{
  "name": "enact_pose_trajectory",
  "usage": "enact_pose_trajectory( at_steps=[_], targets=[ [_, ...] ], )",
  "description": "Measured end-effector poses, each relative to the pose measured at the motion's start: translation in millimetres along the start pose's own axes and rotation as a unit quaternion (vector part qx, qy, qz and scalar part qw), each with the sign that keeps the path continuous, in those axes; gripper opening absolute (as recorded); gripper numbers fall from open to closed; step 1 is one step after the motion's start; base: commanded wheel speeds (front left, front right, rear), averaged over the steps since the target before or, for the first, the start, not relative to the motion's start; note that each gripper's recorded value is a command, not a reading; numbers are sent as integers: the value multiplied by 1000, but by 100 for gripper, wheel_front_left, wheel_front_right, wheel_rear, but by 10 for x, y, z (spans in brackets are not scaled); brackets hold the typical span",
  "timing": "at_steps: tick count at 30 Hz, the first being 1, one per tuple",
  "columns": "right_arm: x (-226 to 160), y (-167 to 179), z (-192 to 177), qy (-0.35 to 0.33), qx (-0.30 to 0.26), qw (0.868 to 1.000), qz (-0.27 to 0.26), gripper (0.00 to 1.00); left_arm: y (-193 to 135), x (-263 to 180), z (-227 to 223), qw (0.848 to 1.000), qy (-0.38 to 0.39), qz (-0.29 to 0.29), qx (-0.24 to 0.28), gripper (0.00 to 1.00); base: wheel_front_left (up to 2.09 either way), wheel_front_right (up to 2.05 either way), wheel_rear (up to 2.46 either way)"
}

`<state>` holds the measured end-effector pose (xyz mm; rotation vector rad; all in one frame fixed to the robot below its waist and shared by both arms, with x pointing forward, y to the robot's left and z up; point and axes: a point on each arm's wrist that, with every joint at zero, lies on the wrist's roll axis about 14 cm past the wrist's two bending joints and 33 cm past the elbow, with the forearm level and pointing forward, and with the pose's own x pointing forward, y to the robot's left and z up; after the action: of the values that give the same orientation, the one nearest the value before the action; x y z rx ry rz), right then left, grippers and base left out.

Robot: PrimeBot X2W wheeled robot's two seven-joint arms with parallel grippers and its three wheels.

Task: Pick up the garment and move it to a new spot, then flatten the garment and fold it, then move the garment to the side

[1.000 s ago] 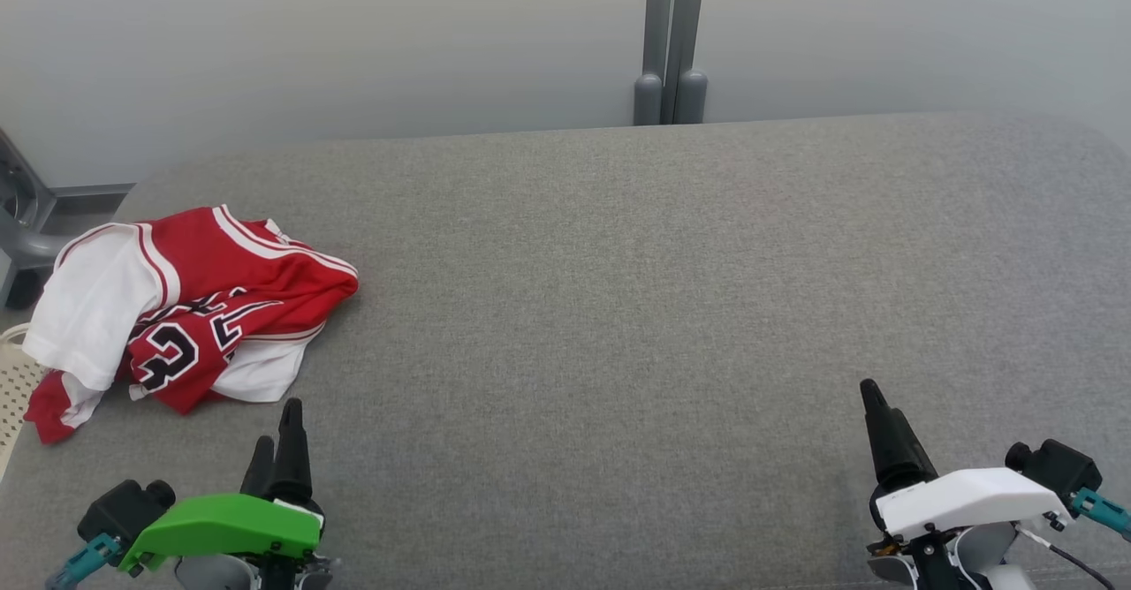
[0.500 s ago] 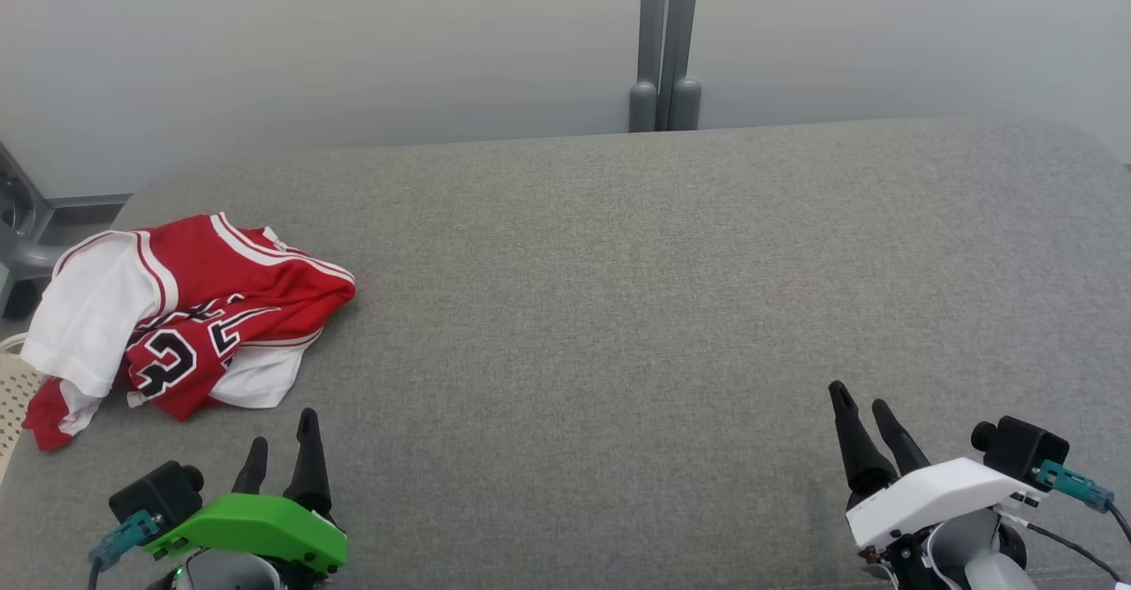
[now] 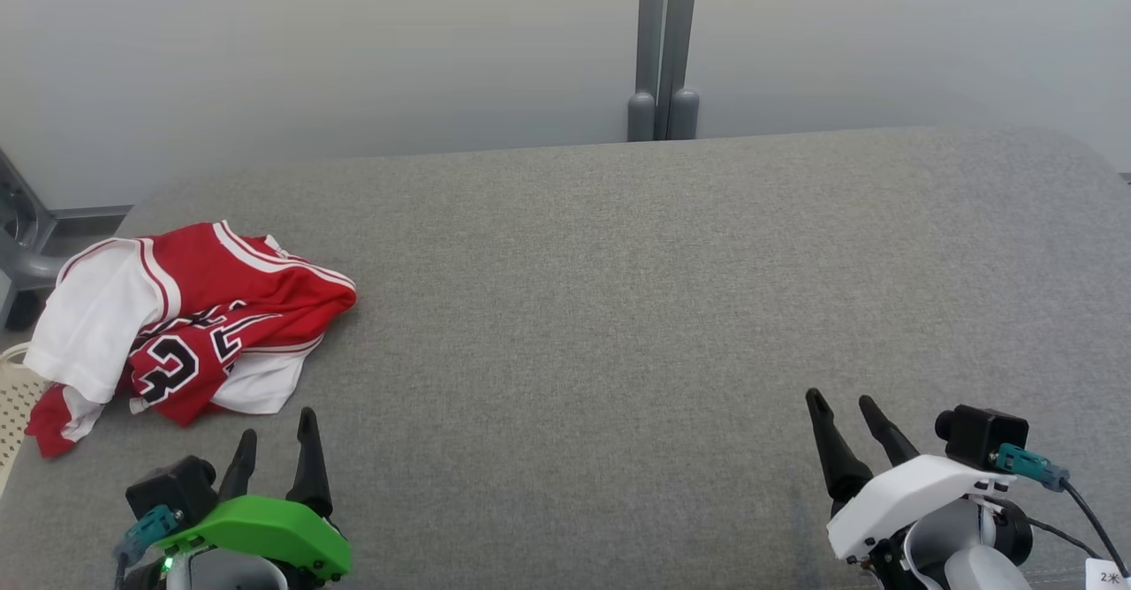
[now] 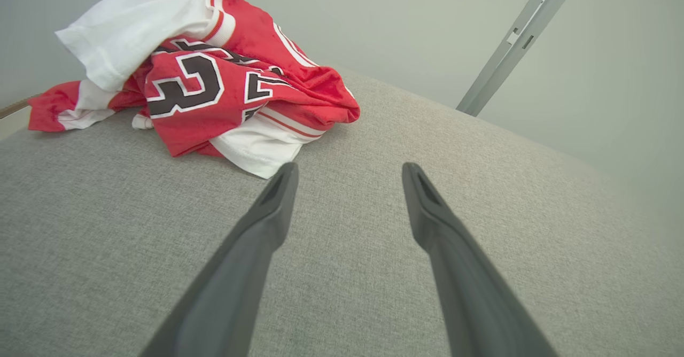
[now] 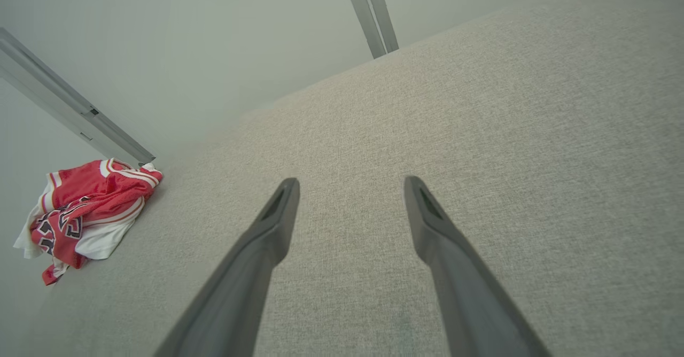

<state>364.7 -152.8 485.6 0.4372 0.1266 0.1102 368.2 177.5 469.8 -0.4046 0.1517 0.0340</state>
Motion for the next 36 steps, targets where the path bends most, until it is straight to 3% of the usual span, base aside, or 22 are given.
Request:
enact_pose_trajectory(
  at_steps=[36],
  targets=[
    [-26,54,-56,16,-185,983,13,100,-39,-59,47,988,-16,-25,152,100,0,0,0]
  ],
)
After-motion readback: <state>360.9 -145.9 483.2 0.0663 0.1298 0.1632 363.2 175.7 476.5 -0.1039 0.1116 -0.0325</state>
